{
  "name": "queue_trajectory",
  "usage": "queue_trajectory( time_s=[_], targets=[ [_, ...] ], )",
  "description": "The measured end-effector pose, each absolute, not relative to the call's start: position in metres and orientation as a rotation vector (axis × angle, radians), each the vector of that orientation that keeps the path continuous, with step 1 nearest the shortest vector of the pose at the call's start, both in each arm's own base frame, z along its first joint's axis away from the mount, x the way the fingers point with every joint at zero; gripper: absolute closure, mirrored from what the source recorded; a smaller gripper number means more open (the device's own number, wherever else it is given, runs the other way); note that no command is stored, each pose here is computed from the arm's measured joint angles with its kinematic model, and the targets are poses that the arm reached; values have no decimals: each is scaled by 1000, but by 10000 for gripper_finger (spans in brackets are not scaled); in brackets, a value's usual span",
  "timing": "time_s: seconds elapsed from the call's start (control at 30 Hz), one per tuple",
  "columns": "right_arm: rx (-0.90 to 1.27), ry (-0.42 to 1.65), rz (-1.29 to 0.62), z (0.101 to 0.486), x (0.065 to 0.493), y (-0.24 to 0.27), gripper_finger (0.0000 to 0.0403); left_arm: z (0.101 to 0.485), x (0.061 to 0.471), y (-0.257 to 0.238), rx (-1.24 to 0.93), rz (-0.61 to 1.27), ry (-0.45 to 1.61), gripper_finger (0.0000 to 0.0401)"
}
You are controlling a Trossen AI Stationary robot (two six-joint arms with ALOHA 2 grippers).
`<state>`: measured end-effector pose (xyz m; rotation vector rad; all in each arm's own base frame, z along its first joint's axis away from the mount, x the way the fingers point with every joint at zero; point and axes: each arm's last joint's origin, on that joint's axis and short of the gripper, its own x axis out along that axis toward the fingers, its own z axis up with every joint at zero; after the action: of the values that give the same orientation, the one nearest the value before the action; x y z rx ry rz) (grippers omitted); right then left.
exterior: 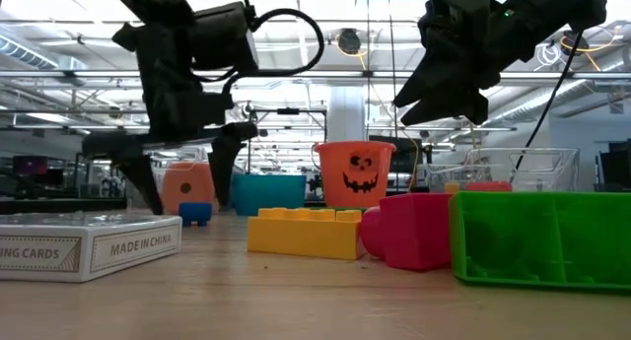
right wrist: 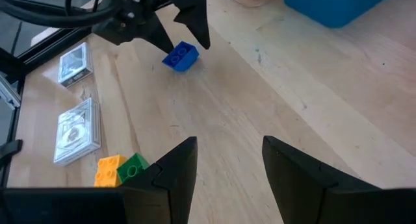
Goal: Pick & Place Toys
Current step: Put the blue game piece into the right transparent bin
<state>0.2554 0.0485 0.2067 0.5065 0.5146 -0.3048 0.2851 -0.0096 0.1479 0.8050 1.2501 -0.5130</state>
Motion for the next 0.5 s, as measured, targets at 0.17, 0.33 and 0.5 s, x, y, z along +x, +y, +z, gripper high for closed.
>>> queue_trajectory(
  time_s=[0.17,0.33,0.5],
  targets=[
    [503,515,-304,207,255,48,236,153,290,-7,797,-520,1218,96],
    [503,516,-305,207,255,48,236,157,295,-8,778,-529,1169,170],
    [503,518,-306,207,255,48,236,157,295,-9,749,-551,1158,224]
  ],
)
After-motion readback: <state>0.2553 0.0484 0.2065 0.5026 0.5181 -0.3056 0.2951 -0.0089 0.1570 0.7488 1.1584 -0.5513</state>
